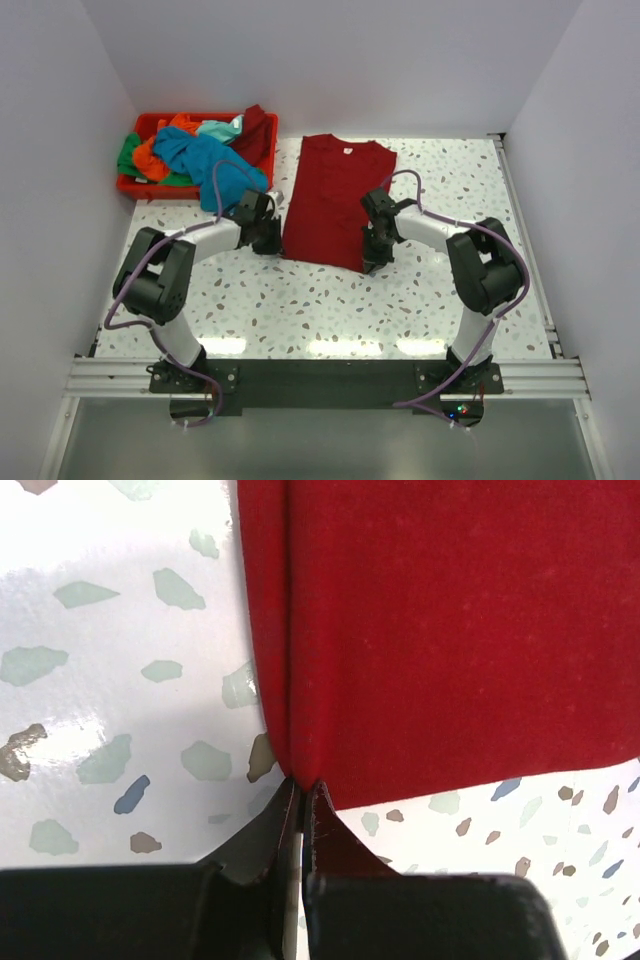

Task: Fold and stack the t-shirts
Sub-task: Fold the tshirt

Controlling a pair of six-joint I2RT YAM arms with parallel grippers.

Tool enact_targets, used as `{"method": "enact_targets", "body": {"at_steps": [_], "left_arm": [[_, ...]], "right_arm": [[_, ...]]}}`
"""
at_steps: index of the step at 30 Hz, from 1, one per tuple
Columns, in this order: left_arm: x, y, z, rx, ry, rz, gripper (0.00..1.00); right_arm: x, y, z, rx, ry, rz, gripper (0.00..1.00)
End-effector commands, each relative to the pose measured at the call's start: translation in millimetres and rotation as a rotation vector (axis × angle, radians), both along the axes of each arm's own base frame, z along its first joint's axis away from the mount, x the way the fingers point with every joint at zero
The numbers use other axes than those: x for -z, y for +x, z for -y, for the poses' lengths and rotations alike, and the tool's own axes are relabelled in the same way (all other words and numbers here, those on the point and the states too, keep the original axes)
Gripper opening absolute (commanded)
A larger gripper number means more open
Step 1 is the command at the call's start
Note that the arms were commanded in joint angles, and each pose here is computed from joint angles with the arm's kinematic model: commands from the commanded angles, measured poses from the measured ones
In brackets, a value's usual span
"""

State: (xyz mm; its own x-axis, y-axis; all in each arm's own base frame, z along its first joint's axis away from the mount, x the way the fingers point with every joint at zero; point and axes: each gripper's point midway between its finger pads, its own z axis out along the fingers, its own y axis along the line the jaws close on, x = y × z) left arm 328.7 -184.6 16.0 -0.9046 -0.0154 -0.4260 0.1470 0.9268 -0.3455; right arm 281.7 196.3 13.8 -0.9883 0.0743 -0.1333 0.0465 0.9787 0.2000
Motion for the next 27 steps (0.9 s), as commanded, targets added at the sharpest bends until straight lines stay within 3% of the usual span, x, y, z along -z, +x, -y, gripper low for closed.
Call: {"method": "enact_targets", "body": {"at_steps": [1,17,27], "left_arm": [[6.1,-8.7,2.2,0.006,0.015,-0.011,0.0],[-32.5,-46.4,-4.6,-0.061,0.055,0.044,0.0],[-94.5,-82.5,4.3,-0.099,-0.057,0.077,0.0]], "right_arm": [[4.3,1.7,5.0,-0.003,-0.037,0.011,0.02],[-33.4,-45.6,40.3,-0.009,-0.094,0.022,0.0],[-91.9,-86.6,41.0,-0.036,-0.072,0.053,0.0]]}}
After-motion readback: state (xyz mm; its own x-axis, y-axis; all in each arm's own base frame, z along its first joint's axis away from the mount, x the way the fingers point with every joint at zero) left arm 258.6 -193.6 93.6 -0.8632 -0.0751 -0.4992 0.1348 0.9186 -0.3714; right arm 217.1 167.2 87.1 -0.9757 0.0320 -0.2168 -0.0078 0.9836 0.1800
